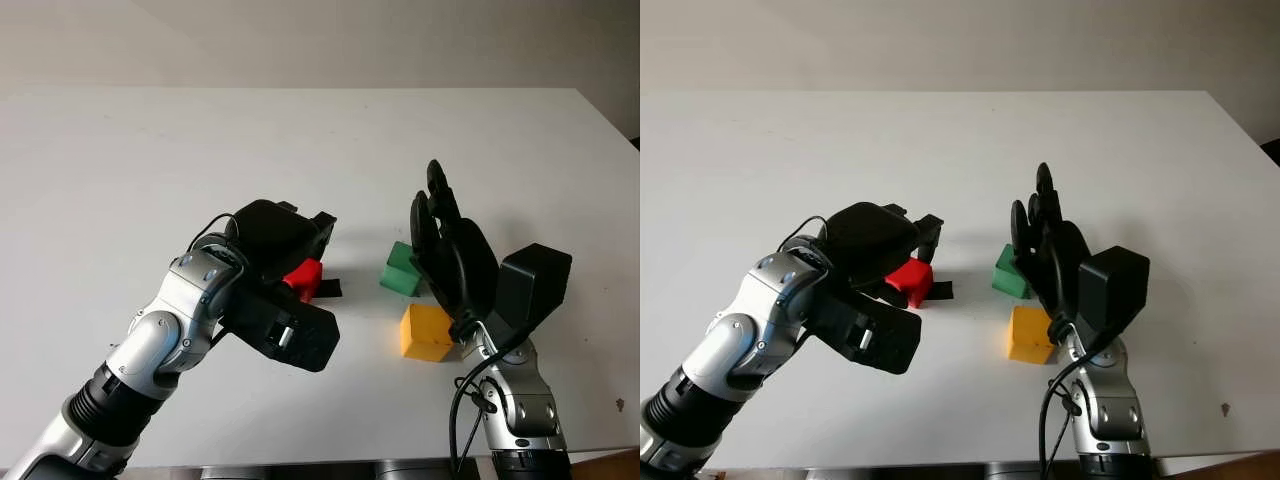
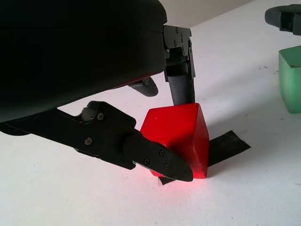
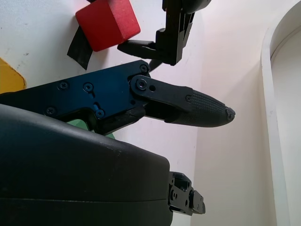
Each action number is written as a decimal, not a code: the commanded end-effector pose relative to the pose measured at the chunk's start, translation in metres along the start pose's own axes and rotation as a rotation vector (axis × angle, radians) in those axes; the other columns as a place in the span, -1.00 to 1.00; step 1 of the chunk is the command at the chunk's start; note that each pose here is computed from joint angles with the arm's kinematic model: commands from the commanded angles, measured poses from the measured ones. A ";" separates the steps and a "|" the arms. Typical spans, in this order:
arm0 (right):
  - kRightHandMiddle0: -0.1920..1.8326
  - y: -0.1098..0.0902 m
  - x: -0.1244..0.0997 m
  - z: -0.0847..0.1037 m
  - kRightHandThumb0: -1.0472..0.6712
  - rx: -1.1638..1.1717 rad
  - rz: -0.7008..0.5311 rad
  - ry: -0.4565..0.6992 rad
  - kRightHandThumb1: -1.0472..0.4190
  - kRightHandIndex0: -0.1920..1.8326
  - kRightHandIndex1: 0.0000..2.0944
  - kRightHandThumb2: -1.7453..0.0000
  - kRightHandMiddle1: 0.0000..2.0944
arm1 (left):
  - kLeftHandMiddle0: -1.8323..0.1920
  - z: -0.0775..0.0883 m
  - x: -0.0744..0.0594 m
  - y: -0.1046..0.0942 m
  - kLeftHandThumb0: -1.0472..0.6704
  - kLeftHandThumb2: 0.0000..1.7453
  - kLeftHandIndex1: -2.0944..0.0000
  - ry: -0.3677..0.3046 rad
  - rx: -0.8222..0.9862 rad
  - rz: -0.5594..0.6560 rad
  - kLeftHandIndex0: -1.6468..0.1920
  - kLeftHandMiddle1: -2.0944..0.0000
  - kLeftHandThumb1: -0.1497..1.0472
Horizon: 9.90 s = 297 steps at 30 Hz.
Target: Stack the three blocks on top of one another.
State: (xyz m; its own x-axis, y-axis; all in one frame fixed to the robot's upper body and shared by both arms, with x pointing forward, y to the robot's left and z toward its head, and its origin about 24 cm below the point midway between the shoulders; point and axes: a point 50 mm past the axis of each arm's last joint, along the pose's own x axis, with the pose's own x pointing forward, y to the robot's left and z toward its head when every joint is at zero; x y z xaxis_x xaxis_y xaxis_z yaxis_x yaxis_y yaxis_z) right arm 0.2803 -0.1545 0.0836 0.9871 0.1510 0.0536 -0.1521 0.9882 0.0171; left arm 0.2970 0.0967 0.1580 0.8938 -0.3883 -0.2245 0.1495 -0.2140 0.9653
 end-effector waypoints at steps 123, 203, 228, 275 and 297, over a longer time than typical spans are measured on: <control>-0.25 -0.047 -0.027 0.086 -0.23 -1.774 1.093 -0.612 -0.71 -0.69 -0.95 0.95 -0.94 | 0.99 -0.090 -0.071 -0.084 -0.64 -0.21 0.96 0.057 -1.526 0.671 1.00 0.95 1.00; -0.51 0.064 0.104 0.165 -0.18 -1.418 0.882 -0.245 -0.88 -0.62 -0.96 0.93 0.52 | 1.00 -0.078 -0.066 -0.086 -0.66 -0.23 1.00 0.060 -1.588 0.661 1.00 0.99 1.00; -0.55 0.077 0.113 0.143 -0.19 -1.427 0.934 -0.208 -0.90 -0.65 -0.95 0.94 0.64 | 1.00 -0.077 -0.069 -0.087 -0.63 -0.23 0.99 0.066 -1.590 0.650 1.00 0.98 1.00; -0.54 0.070 0.113 0.127 -0.17 -1.456 0.988 -0.113 -0.89 -0.65 -0.95 0.93 0.58 | 0.99 -0.074 -0.071 -0.090 -0.63 -0.25 0.97 0.085 -1.588 0.665 1.00 0.95 1.00; -0.63 0.067 0.112 0.122 -0.23 -1.419 0.996 -0.034 -0.90 -0.71 -0.97 0.94 0.52 | 1.00 -0.073 -0.072 -0.091 -0.62 -0.26 0.98 0.080 -1.589 0.657 1.00 0.95 1.00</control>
State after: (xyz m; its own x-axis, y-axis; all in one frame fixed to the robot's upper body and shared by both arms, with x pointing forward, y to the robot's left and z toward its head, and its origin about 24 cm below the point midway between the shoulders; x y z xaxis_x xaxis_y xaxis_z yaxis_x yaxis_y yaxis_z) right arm 0.3752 -0.0732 0.2126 0.5434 0.6912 -0.4764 -0.4676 -0.2221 -0.8556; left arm 0.2520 0.2107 0.0935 0.9839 0.0169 0.1780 -0.0292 0.9973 0.0670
